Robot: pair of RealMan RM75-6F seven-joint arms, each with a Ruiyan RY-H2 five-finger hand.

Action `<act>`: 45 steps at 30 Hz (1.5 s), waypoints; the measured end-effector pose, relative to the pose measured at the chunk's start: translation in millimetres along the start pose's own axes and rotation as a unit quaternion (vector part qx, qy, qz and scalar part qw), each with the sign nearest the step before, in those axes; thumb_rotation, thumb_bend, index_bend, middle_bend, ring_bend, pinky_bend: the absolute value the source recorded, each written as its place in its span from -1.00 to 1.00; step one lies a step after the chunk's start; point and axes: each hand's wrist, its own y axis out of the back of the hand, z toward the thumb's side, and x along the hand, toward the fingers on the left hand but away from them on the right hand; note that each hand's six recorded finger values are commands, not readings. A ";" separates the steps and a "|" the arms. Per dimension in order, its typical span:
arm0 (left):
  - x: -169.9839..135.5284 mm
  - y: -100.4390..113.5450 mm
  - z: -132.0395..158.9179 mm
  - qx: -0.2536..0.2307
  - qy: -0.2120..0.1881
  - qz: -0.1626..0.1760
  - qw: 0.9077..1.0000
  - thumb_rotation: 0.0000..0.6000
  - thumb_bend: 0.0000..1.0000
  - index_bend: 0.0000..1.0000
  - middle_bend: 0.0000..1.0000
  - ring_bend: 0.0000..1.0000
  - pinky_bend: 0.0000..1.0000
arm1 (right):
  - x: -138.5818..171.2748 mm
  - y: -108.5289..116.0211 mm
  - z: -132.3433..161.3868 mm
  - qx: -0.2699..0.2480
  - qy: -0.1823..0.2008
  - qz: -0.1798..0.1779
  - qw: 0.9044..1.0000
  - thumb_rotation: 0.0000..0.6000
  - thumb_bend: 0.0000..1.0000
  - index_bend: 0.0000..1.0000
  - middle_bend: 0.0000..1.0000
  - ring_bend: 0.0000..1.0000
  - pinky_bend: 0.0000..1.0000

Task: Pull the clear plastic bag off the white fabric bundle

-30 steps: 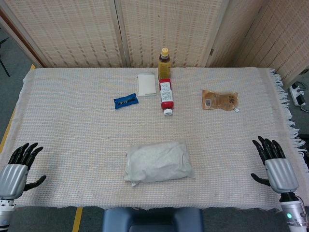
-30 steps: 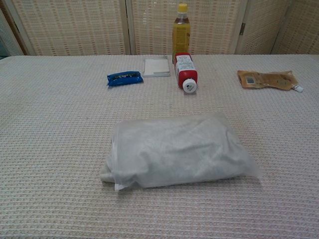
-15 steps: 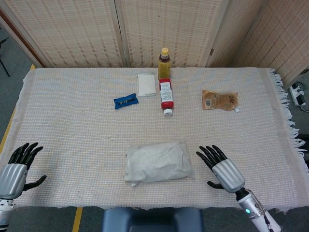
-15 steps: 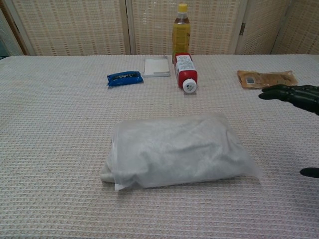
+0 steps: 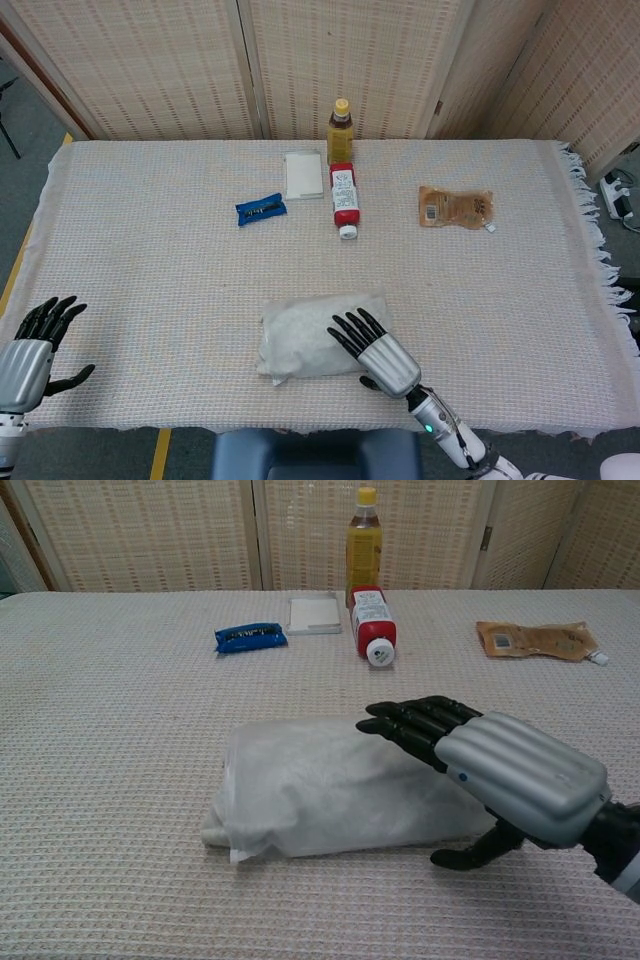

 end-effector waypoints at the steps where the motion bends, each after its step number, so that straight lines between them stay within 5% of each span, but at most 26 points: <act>1: 0.2 -0.6 -0.3 0.000 0.001 -0.002 1.000 1.00 -0.61 -0.65 -0.75 -0.95 -0.73 | -6.4 -1.7 0.1 0.000 -0.001 -0.001 1.000 1.00 -0.89 -1.00 -1.00 -1.00 -1.00; 14: 4.0 2.1 -7.6 -0.006 0.016 0.004 1.000 1.00 -0.61 -0.65 -0.75 -0.95 -0.73 | -90.8 1.2 -20.2 0.057 -0.043 -0.017 0.997 1.00 -0.89 -1.00 -1.00 -1.00 -1.00; 29: 8.2 -11.1 -10.0 0.002 0.023 -0.022 0.999 1.00 -0.61 -0.64 -0.75 -0.95 -0.71 | -124.9 16.8 -75.0 0.090 -0.112 -0.042 0.989 1.00 -0.89 -1.00 -1.00 -1.00 -1.00; 37: 4.9 -24.4 5.2 -0.008 -0.011 -0.040 0.999 1.00 -0.61 -0.55 -0.64 -0.88 -0.55 | -89.6 34.9 -76.8 0.039 -0.098 -0.051 0.993 1.00 -0.89 -1.00 -1.00 -1.00 -1.00; 45: -3.8 -51.7 39.7 -0.093 -0.058 -0.049 0.993 1.00 -0.61 -0.39 -0.13 -0.44 -0.05 | 37.1 79.6 -114.9 0.004 -0.149 -0.051 0.987 1.00 -0.89 -1.00 -1.00 -1.00 -1.00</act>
